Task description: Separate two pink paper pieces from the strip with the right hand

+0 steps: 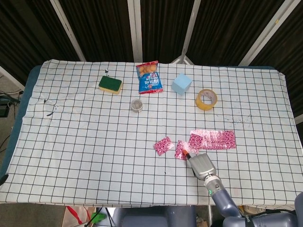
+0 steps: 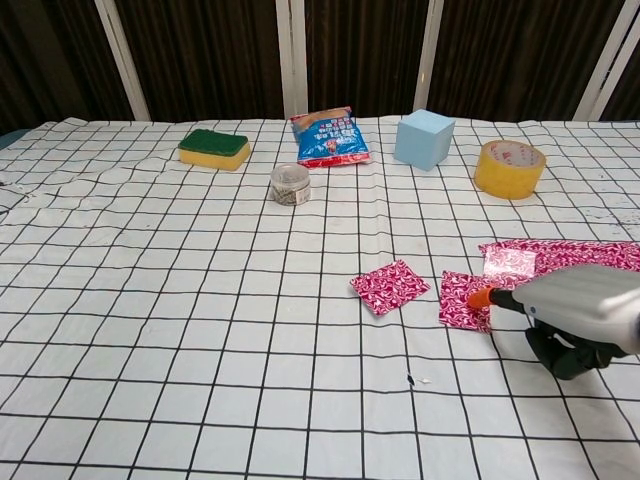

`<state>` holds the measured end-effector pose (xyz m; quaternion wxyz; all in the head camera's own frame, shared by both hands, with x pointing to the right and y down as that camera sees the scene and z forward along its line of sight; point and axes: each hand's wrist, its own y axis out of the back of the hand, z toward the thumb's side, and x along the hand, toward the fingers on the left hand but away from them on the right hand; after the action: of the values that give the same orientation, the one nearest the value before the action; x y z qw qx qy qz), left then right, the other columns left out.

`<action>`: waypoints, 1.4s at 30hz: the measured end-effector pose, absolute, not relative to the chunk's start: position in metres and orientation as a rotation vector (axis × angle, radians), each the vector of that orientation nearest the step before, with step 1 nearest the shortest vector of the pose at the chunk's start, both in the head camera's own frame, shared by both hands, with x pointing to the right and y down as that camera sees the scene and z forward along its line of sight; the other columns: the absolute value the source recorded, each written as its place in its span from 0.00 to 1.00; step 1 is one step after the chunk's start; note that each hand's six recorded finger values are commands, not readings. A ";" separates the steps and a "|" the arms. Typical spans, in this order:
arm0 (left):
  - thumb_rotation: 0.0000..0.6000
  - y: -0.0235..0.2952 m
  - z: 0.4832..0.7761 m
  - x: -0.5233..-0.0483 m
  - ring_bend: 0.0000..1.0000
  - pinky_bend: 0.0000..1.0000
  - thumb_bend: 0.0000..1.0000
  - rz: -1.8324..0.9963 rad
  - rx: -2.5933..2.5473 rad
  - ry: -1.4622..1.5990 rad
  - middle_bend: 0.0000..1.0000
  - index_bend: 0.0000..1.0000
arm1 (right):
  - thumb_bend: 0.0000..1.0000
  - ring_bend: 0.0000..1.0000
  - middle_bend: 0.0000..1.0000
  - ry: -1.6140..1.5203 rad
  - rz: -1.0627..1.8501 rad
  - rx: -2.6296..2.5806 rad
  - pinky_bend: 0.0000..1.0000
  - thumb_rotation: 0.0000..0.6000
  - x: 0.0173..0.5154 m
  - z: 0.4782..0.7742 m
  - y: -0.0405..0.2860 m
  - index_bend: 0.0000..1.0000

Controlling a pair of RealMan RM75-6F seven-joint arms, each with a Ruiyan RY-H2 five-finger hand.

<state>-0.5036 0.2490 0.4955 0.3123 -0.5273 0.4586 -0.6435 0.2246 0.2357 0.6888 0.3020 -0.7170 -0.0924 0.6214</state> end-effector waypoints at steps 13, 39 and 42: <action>1.00 0.250 0.495 -0.502 0.00 0.06 0.26 -1.691 -1.398 1.207 0.00 0.15 | 0.85 0.79 0.86 -0.193 1.590 -1.910 0.62 1.00 0.222 0.671 0.262 0.12; 1.00 0.249 0.495 -0.502 0.00 0.06 0.26 -1.693 -1.396 1.209 0.00 0.15 | 0.85 0.70 0.78 -0.395 1.514 -1.939 0.59 1.00 0.236 0.629 0.250 0.05; 1.00 0.250 0.495 -0.502 0.00 0.06 0.26 -1.691 -1.395 1.211 0.00 0.15 | 0.85 0.42 0.45 -0.511 1.471 -1.953 0.40 1.00 0.240 0.613 0.236 0.00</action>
<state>-0.5021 0.2496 0.4948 0.3133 -0.5290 0.4593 -0.6411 0.2396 0.2363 0.6125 0.3162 -0.7417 -0.1941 0.5587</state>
